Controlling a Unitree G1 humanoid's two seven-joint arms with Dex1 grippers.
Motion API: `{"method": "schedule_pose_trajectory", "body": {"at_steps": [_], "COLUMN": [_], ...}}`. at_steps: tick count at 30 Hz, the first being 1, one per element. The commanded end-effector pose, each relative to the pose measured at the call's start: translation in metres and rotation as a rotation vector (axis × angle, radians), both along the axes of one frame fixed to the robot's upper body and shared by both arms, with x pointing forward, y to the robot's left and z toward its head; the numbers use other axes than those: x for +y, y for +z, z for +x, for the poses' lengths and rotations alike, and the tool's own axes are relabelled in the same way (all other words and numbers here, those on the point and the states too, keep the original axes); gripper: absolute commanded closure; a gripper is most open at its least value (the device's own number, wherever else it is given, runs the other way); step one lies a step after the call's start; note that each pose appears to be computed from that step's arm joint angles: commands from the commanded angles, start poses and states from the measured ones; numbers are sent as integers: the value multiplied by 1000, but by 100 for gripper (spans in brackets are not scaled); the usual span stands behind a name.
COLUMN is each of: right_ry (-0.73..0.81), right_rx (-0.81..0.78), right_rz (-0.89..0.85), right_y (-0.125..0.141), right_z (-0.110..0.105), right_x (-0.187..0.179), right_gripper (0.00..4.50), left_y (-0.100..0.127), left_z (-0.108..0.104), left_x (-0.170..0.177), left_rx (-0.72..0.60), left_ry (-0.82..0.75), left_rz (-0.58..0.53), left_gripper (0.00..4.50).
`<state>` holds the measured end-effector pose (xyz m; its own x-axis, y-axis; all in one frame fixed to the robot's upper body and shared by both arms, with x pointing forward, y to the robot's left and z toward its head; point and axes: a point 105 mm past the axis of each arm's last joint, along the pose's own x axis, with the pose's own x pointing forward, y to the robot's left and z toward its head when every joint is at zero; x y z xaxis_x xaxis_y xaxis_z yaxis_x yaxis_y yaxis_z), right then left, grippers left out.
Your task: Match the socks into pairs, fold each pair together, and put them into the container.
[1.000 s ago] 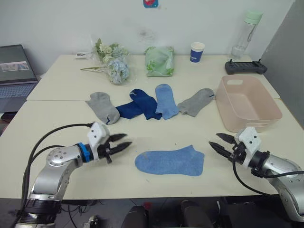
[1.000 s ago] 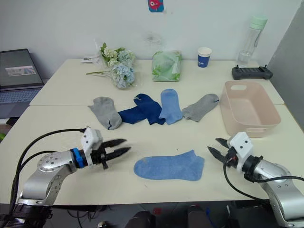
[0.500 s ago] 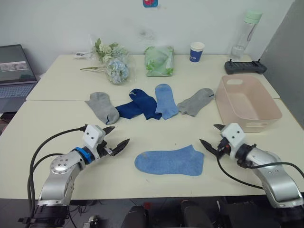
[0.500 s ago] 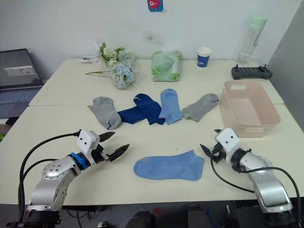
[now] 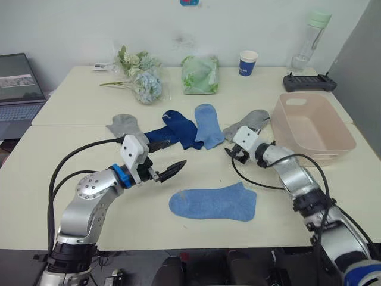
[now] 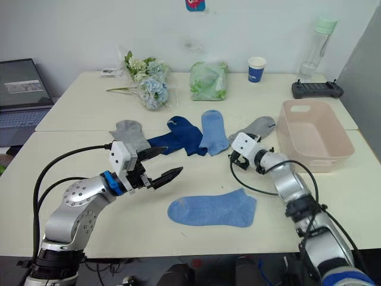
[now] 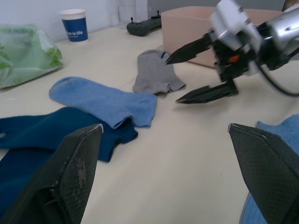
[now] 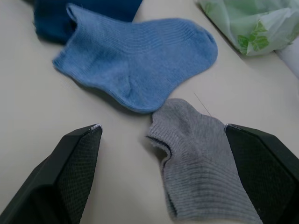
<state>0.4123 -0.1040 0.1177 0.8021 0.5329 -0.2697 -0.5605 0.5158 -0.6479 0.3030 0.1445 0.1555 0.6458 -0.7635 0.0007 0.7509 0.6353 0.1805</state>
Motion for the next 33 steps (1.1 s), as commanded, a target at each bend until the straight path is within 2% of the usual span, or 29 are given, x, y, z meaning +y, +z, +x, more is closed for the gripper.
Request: {"method": "schedule_pose_trajectory", "body": {"at_steps": [1, 8, 14, 17, 28, 33], "right_ry": [35, 78, 197, 204, 211, 255], "right_rx": [-35, -56, -98, -105, -103, -124], "right_rz": [-45, -104, -142, -154, -148, -97], "right_y": [2, -1, 2, 0, 3, 10], "right_z": [11, 19, 14, 16, 19, 12], "right_x": [12, 23, 48, 52, 55, 57], "right_gripper": [0, 0, 0, 58, 447, 447], "left_y": [0, 0, -1, 0, 0, -2], "left_z": [-6, -12, -14, -13, -14, -15], "left_x": [-6, -15, -11, -10, -9, -8], "left_rx": [-15, -12, -8, -11, -7, 13], "left_ry": [-4, -13, -1, 4, 6, -3], "left_rz": [-8, -23, -17, -15, -13, -14], "left_gripper": [2, 2, 2, 0, 0, 0]}}
